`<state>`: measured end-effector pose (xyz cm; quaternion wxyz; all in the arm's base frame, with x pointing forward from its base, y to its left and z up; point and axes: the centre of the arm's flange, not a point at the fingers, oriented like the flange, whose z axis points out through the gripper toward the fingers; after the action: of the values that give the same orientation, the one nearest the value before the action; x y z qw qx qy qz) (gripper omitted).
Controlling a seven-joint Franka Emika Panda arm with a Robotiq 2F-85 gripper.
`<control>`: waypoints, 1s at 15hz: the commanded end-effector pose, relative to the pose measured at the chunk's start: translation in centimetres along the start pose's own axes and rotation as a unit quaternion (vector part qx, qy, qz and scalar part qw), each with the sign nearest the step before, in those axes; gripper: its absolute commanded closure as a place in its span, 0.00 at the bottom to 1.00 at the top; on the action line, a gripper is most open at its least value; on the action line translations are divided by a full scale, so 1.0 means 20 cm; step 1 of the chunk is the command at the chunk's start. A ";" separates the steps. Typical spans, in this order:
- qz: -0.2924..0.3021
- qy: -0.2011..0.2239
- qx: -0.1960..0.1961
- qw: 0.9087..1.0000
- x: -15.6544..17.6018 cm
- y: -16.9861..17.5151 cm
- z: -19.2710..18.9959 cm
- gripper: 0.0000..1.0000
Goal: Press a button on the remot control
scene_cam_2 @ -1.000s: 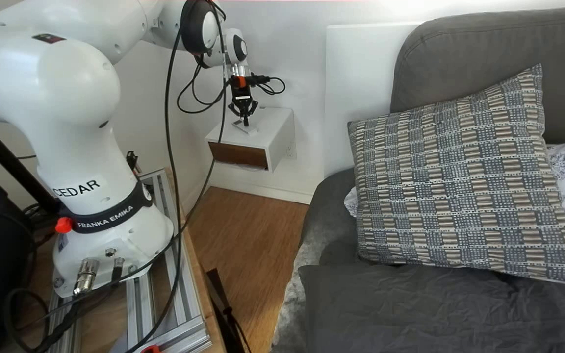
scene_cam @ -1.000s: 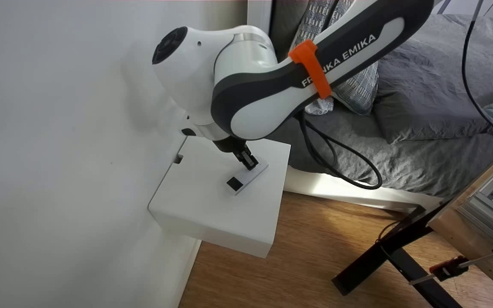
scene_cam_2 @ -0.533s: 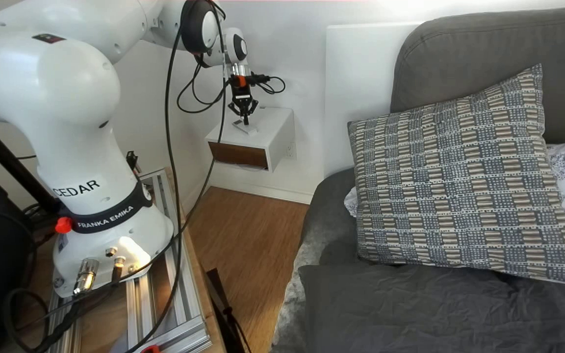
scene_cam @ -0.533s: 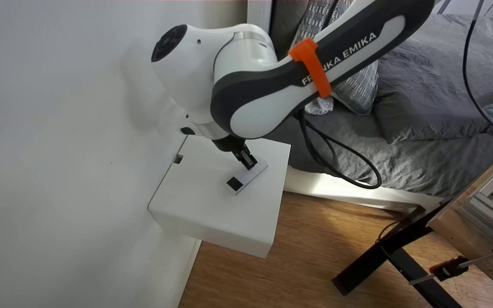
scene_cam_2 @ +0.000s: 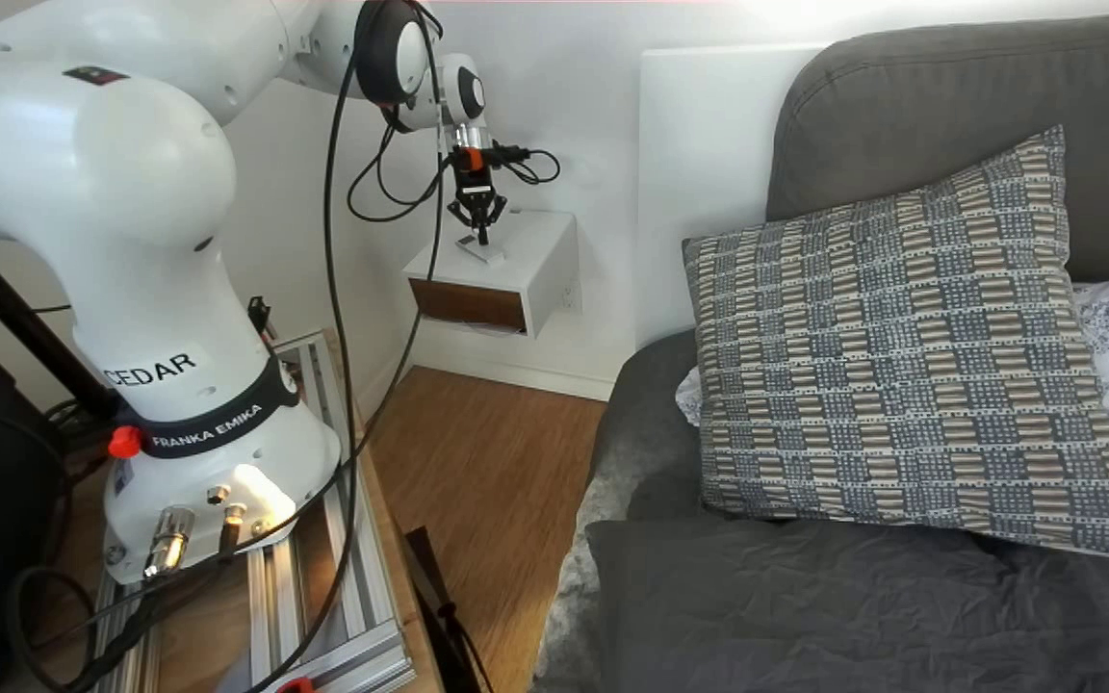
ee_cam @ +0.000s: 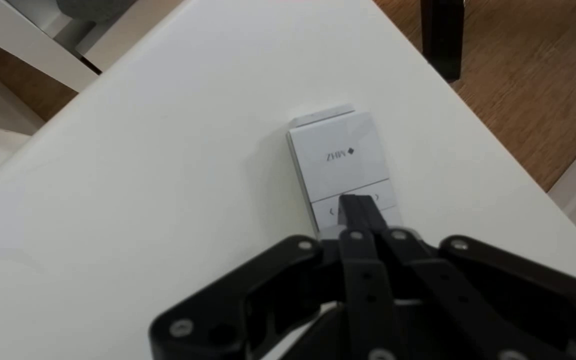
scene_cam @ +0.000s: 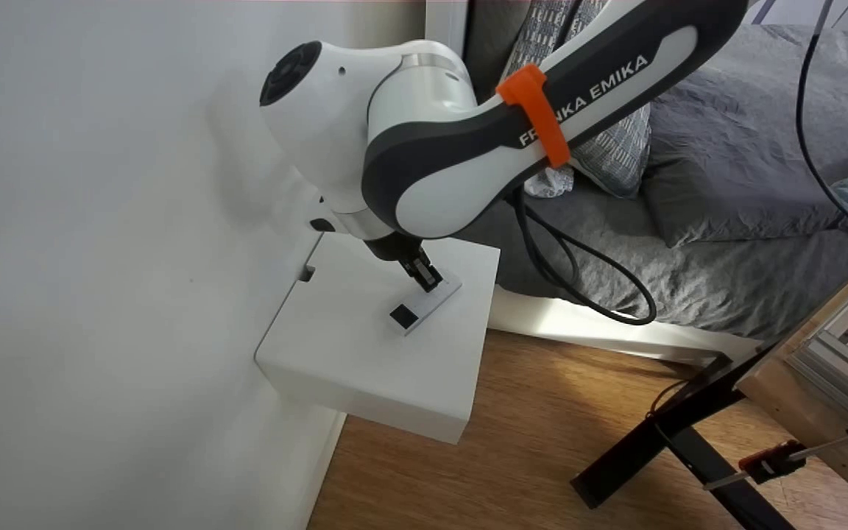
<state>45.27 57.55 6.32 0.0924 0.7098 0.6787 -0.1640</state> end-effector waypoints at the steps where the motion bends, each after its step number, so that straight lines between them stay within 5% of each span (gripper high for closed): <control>1: -0.006 0.007 0.002 1.000 0.02 0.01 -0.01 0.97; 15: -0.034 0.010 0.008 0.999 0.09 0.06 0.03 0.97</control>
<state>45.69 57.74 5.76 0.0837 0.6937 0.6966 -0.1627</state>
